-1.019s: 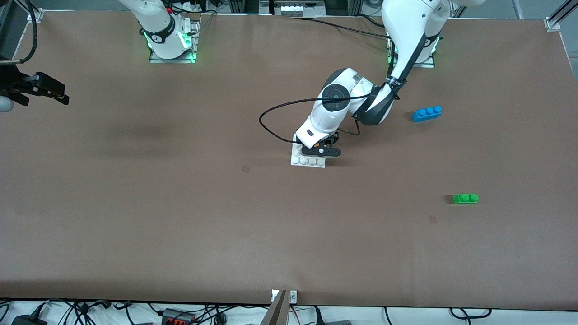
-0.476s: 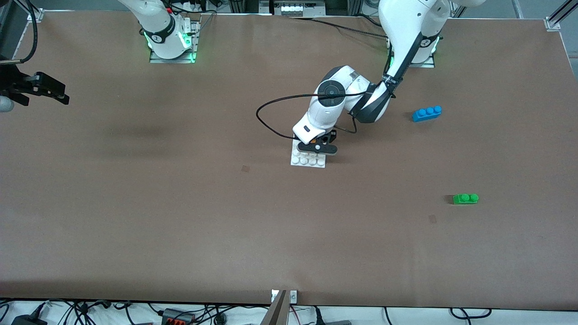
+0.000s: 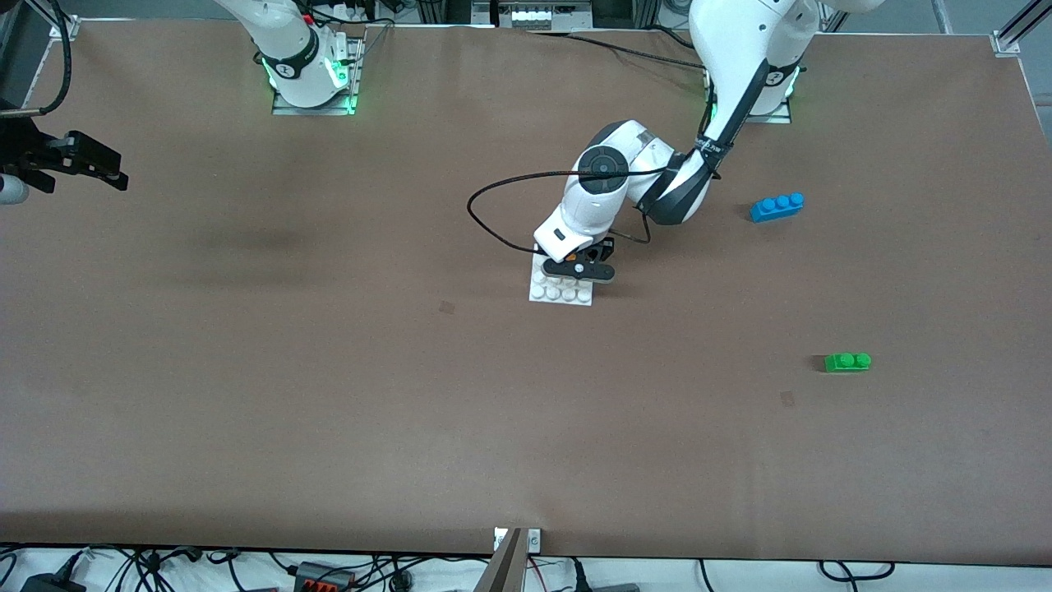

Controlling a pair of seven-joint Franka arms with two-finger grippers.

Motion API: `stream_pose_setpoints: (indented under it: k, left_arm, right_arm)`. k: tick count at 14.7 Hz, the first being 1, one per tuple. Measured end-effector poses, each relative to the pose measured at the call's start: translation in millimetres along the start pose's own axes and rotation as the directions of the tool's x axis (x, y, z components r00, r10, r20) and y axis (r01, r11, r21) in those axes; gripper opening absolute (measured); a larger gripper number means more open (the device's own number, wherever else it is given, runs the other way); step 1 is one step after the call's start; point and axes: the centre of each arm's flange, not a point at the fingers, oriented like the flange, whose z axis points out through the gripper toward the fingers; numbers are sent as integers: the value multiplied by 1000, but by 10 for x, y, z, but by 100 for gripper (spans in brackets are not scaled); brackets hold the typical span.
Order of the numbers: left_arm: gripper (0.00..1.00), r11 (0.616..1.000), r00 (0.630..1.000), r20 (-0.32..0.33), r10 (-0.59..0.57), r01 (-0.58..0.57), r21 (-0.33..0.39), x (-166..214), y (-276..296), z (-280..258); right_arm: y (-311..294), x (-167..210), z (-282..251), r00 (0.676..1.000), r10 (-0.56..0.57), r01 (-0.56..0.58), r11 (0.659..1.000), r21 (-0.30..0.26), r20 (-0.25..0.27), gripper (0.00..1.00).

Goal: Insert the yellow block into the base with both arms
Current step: 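Lower the yellow block onto the base studs with the left gripper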

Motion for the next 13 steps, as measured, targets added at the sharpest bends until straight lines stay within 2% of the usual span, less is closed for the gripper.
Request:
stream_pose_setpoints:
  k: [13]
  left_arm:
    - [69,1000,1000,-14,5,-5,-8,-13,8,55]
  right_arm:
    - [-131,9,0,1000,-24,24,1000,-3,4,100]
